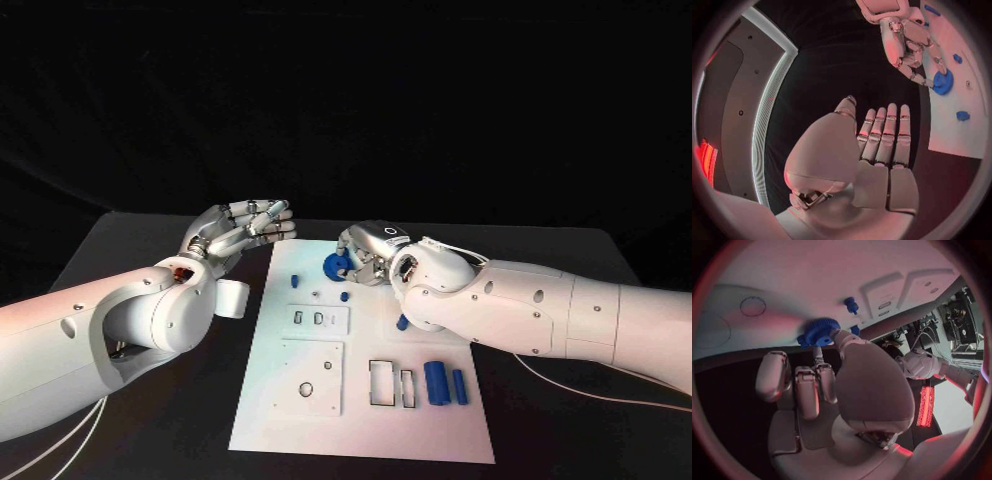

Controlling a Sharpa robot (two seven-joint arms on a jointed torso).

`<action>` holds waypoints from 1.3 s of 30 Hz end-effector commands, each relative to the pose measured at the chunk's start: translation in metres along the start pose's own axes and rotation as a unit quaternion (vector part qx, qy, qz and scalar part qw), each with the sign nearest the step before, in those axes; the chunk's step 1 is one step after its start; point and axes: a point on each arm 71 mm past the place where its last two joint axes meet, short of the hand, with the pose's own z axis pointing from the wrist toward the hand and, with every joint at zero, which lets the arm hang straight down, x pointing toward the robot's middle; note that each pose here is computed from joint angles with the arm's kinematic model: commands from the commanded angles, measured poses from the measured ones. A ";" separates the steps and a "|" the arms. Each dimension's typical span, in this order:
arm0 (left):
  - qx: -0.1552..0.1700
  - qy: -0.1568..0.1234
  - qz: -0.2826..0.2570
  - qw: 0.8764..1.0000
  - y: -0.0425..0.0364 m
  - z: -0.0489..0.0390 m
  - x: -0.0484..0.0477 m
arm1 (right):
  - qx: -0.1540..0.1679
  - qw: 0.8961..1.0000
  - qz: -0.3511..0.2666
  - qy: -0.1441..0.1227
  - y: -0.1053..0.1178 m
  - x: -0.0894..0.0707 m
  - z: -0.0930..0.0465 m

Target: Assemble the parts on the task board

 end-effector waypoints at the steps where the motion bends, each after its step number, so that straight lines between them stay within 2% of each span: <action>1: 0.004 0.004 -0.003 1.000 -0.0014 0.0002 0.0015 | -0.003 1.000 -0.009 0.005 0.000 0.001 0.000; 20: 0.003 0.001 -0.001 1.000 -0.0014 0.0000 -0.0010 | -0.002 1.000 0.001 0.027 -0.001 0.004 -0.003; 22: 0.003 0.001 -0.002 1.000 -0.0014 0.0000 -0.0007 | 0.000 1.000 0.002 0.023 -0.001 0.003 -0.003; 25: 0.003 0.002 -0.002 1.000 -0.0014 0.0001 -0.0005 | 0.002 1.000 0.010 -0.002 -0.004 -0.001 -0.006; 30: 0.003 0.000 -0.001 1.000 -0.0013 0.0001 -0.0014 | 0.002 0.998 0.038 -0.047 -0.014 -0.016 -0.020; 33: 0.003 -0.001 -0.001 1.000 -0.0012 0.0002 -0.0020 | 0.001 0.996 0.067 -0.062 -0.025 -0.030 -0.032; 35: 0.003 -0.001 -0.001 1.000 -0.0011 0.0003 -0.0020 | 0.004 0.995 0.085 -0.059 -0.034 -0.036 -0.041; 39: 0.005 0.000 -0.001 1.000 -0.0011 0.0002 -0.0016 | -0.012 0.992 0.127 -0.023 -0.058 -0.046 -0.063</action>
